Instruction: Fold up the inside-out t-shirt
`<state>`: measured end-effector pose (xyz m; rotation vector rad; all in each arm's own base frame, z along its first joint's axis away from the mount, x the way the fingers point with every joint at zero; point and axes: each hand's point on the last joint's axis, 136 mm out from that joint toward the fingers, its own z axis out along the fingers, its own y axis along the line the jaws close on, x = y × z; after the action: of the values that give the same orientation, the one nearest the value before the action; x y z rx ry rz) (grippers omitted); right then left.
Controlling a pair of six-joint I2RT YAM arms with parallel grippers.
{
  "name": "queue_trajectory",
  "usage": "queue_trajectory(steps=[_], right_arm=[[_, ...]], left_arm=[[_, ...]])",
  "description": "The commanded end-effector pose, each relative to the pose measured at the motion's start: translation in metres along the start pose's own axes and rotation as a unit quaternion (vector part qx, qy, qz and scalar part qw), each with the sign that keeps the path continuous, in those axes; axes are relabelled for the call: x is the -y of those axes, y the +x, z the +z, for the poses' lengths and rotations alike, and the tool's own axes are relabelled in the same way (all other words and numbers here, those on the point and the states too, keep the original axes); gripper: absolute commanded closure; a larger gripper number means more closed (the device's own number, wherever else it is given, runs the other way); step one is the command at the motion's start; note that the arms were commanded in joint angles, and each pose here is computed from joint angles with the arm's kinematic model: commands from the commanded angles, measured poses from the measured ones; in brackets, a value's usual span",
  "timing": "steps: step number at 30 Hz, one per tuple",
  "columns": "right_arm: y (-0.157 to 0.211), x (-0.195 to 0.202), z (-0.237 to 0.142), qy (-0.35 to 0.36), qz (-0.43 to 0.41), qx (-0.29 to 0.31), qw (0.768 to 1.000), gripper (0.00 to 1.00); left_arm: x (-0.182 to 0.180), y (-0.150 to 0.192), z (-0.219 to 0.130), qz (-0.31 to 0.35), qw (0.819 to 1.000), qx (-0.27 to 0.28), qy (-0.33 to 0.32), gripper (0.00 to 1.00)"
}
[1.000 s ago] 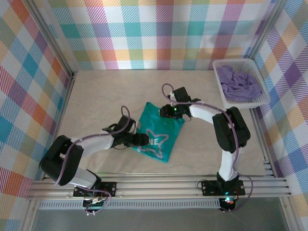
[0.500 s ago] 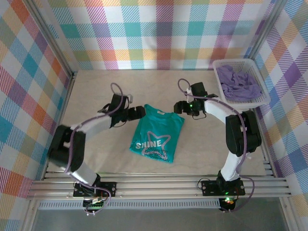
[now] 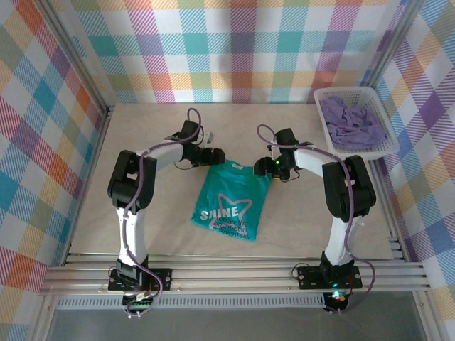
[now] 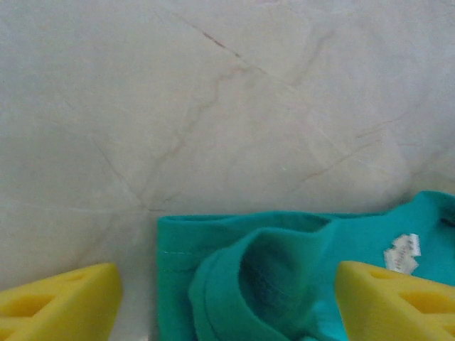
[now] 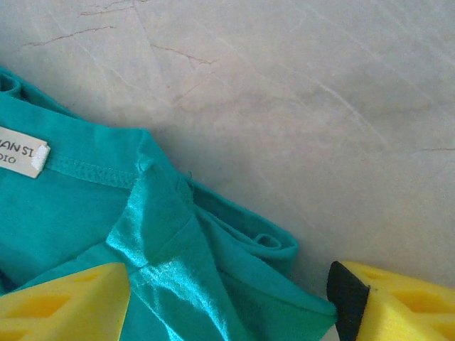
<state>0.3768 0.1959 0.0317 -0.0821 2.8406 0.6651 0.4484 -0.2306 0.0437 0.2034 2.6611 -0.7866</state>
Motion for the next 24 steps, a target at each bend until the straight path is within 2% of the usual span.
queue_trajectory(steps=[1,6,11,16,19,21,24], right_arm=[[0.012,-0.025,0.019,-0.045,-0.002,-0.024,0.999,0.28],[0.007,-0.033,0.02,-0.066,0.004,-0.008,0.998,0.4],[-0.003,-0.032,0.02,-0.058,0.008,0.009,0.998,0.54],[-0.011,-0.024,0.02,-0.045,0.008,0.028,0.999,0.71],[-0.023,-0.026,0.012,-0.05,-0.007,0.059,0.997,0.81],[-0.035,-0.03,0.003,-0.06,-0.02,0.086,0.994,0.88],[-0.058,-0.045,-0.018,-0.088,-0.045,0.135,0.986,0.94]], left_arm=[[0.006,0.024,0.01,0.001,0.998,-0.053,0.031,0.22],[0.015,0.025,0.015,-0.002,0.997,-0.057,0.058,0.38],[0.013,0.019,0.017,-0.004,0.997,-0.053,0.05,0.57],[0.003,0.013,0.018,-0.015,0.998,-0.049,0.039,0.79],[0.001,0.003,0.01,-0.021,0.998,-0.031,0.041,0.92],[0.001,-0.009,0.001,-0.024,0.999,-0.012,0.044,0.99],[0.004,-0.032,-0.016,-0.03,0.998,0.025,0.058,1.0]])
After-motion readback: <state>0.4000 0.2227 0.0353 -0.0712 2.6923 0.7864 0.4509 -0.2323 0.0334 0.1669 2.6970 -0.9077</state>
